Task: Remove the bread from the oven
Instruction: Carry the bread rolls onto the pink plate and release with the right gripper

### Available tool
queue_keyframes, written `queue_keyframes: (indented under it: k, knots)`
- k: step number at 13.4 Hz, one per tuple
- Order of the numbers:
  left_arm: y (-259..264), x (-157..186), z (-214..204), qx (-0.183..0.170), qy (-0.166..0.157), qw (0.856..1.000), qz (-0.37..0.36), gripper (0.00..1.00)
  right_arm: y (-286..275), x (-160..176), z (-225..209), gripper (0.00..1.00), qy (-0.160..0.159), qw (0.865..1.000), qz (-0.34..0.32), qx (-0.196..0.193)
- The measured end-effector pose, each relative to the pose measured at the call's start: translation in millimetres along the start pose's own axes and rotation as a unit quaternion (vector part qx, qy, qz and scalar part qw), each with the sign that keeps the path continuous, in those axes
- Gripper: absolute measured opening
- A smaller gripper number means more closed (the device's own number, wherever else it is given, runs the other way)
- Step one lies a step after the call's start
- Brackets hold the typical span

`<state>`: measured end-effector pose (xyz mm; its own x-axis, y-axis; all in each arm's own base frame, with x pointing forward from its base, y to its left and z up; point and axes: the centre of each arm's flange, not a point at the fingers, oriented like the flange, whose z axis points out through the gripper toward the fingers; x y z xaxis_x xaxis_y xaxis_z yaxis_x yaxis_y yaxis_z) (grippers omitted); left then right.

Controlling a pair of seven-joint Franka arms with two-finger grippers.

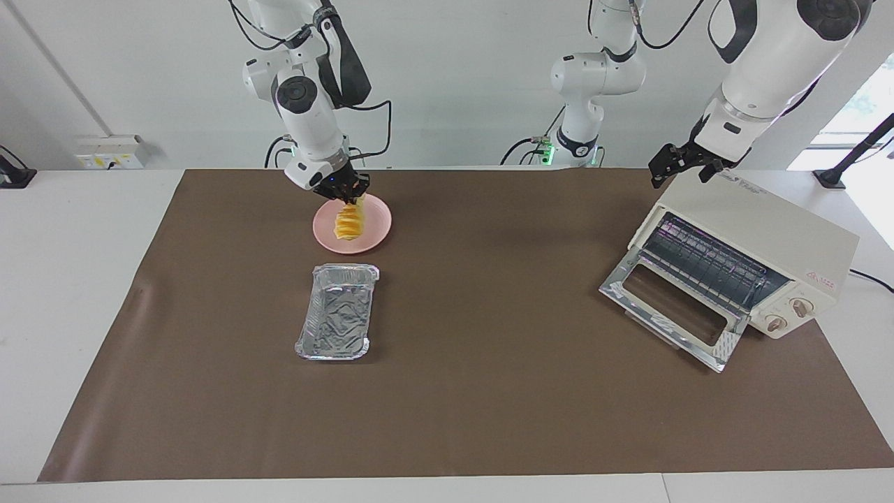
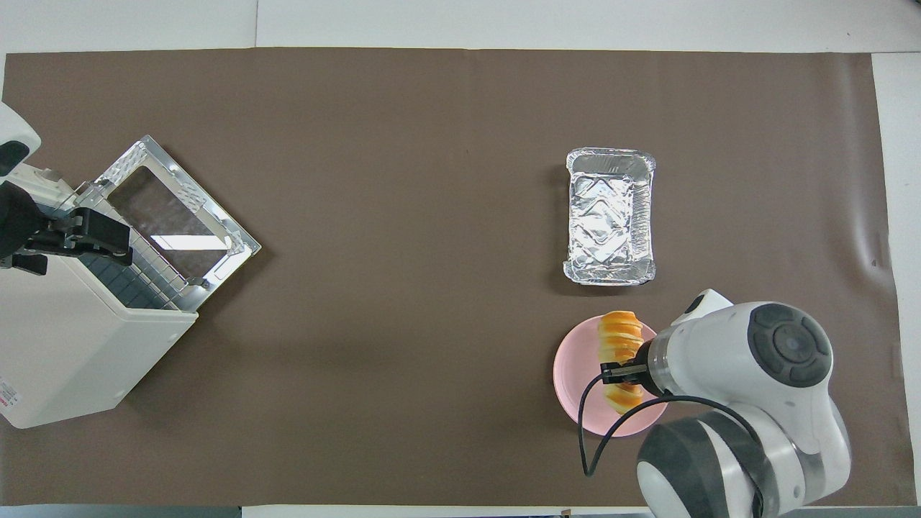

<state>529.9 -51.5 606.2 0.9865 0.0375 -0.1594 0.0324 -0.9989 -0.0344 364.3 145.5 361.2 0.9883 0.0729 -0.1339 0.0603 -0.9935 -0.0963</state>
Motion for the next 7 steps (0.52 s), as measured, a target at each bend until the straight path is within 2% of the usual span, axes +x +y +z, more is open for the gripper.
queue_keyframes:
  k: [3, 7]
  knots:
    - [0.0, 0.0, 0.0, 0.0, 0.0, 1.0, 0.0, 1.0, 4.0, -11.7, 16.8, 0.1, 0.012, 1.0, -0.001, 0.0]
    - [0.0, 0.0, 0.0, 0.0, 0.0, 1.0, 0.0, 1.0, 6.1, -6.9, 28.1, 0.1, 0.035, 0.999, 0.002, 0.003]
